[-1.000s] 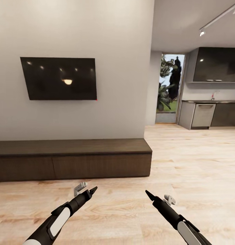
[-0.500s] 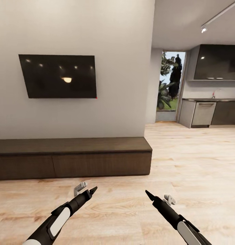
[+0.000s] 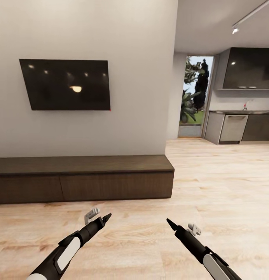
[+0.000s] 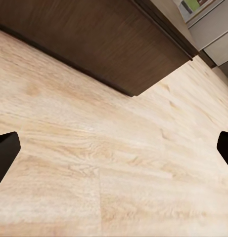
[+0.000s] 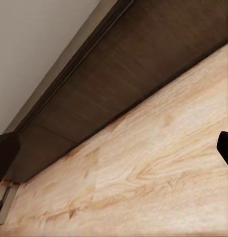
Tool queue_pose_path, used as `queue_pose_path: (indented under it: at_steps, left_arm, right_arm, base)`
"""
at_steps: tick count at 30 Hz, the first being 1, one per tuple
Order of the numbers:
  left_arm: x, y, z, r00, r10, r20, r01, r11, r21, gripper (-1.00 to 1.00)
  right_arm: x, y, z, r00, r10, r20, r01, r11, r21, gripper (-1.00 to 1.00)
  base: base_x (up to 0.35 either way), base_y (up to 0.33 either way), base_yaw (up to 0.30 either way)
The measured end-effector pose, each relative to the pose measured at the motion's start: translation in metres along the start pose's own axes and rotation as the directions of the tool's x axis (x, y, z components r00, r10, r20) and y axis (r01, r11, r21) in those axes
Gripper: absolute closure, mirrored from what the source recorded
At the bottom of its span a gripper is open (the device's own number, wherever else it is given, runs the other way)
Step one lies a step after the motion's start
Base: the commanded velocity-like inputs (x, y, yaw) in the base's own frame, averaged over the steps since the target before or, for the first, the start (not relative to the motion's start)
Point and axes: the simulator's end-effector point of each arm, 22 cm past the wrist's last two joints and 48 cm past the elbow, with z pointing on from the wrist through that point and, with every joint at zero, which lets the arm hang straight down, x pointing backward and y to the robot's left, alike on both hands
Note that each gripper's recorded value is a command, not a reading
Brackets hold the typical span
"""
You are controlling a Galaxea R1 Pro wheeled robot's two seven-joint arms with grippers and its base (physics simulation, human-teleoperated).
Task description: Place each of the two pumpkins and all three candles from the living room inside a cabinet in the living room (use any cabinet), then make sure every cabinet is closed, and position the cauldron so it is next to a table in the living room.
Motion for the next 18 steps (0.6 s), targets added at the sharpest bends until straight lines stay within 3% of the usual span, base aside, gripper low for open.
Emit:
queue_pose_path:
  at_steps: [18]
  left_arm:
    - [0.0066,0.0065,0.0029,1.0,-0.006,-0.011,0.006,1.0,-0.009,-1.0]
  right_arm:
    - [0.007,-0.0082,0.0009,1.0,0.008,-0.012,-0.008,1.0,0.014,-1.0]
  base:
    - [0.0,0.0,0.0]
